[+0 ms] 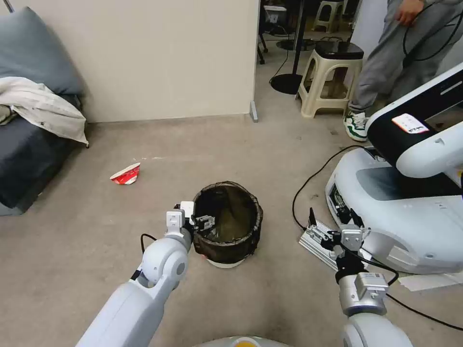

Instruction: Pick up the trash can from the floor.

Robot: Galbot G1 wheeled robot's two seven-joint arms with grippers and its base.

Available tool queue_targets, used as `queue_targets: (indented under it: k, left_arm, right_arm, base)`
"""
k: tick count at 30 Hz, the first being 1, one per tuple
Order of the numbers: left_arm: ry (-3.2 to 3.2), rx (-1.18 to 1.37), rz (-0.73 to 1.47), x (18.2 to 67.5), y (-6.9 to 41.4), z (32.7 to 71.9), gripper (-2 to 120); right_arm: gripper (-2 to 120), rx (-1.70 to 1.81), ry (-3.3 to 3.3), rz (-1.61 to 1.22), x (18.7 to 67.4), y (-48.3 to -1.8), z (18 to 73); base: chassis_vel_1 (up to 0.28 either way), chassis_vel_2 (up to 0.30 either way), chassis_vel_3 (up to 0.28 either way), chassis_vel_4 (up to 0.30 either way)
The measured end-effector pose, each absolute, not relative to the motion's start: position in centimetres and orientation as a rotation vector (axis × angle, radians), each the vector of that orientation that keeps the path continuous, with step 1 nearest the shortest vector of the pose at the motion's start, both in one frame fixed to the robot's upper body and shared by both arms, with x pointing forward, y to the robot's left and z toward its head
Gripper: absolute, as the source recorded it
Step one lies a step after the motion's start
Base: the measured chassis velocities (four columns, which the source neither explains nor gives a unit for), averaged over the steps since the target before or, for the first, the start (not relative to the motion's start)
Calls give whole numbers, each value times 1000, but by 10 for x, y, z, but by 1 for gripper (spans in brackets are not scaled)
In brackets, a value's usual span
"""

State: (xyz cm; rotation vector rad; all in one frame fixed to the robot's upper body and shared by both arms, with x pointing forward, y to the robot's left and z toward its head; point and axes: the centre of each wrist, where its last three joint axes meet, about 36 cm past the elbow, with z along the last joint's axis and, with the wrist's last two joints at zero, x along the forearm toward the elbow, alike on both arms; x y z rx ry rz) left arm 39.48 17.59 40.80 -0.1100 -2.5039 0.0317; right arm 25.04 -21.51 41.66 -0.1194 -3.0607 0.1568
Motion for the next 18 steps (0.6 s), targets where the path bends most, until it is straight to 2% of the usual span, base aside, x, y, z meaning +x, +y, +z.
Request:
queue_targets:
  k: [18]
  left_arm:
    - [-2458, -101, 52, 422, 185, 398, 100]
  right_arm:
    - [100, -115, -3051, 164, 251, -218, 410]
  base:
    - [0, 0, 0, 0]
